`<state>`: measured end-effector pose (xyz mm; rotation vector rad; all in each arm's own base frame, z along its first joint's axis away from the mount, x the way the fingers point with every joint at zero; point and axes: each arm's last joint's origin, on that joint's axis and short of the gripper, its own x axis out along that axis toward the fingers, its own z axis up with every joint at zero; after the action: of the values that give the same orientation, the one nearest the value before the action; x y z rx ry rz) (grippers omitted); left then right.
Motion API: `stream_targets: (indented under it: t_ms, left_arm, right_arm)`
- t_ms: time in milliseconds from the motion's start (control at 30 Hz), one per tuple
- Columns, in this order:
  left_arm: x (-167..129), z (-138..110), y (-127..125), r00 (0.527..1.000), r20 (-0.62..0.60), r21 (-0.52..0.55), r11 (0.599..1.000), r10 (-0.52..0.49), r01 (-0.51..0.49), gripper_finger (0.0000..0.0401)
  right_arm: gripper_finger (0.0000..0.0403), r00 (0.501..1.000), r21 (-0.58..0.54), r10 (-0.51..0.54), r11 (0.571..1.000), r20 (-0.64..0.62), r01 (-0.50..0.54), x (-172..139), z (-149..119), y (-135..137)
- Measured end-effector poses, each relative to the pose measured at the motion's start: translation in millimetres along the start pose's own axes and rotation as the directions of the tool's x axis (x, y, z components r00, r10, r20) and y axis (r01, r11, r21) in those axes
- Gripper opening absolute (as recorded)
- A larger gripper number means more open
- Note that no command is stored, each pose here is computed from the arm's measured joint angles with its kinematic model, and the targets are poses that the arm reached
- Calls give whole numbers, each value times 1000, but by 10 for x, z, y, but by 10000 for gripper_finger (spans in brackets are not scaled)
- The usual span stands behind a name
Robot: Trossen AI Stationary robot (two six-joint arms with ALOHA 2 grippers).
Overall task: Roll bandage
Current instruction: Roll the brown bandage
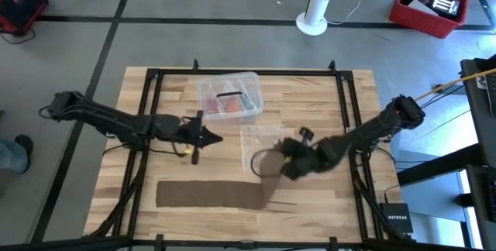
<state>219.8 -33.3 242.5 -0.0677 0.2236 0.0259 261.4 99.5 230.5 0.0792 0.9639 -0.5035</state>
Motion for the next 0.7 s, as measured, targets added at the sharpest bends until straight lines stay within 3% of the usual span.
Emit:
stream_targets:
  t_ms: [133, 233, 367, 467, 600, 700]
  left_arm:
    - [165, 206, -138, 988, -137, 85, 995, 65, -53, 0]
    - [258, 325, -235, 975, -195, 121, 989, 105, -82, 0]
    - [457, 368, -300, 991, -107, 24, 996, 85, -83, 5]
    - [592, 321, -301, 993, -82, 6, 996, 89, -89, 20]
    - [747, 181, -288, 989, -125, -20, 996, 84, -87, 63]
    - [845, 129, -313, 991, -132, -51, 999, 6, -12, 99]
  right_arm:
    - [33, 1000, -48, -5, 999, -14, 4, 33, 154, -236]
    - [33, 999, -171, 43, 984, 9, -40, 1, 214, -275]
    - [33, 980, -315, 187, 936, 61, -159, -37, 272, -150]
    - [33, 965, -381, 238, 907, 109, -181, 8, 262, -77]
    - [33, 942, -422, 301, 881, 149, -215, 69, 199, -7]
    - [33, 928, -457, 347, 853, 134, -253, 114, 148, 49]
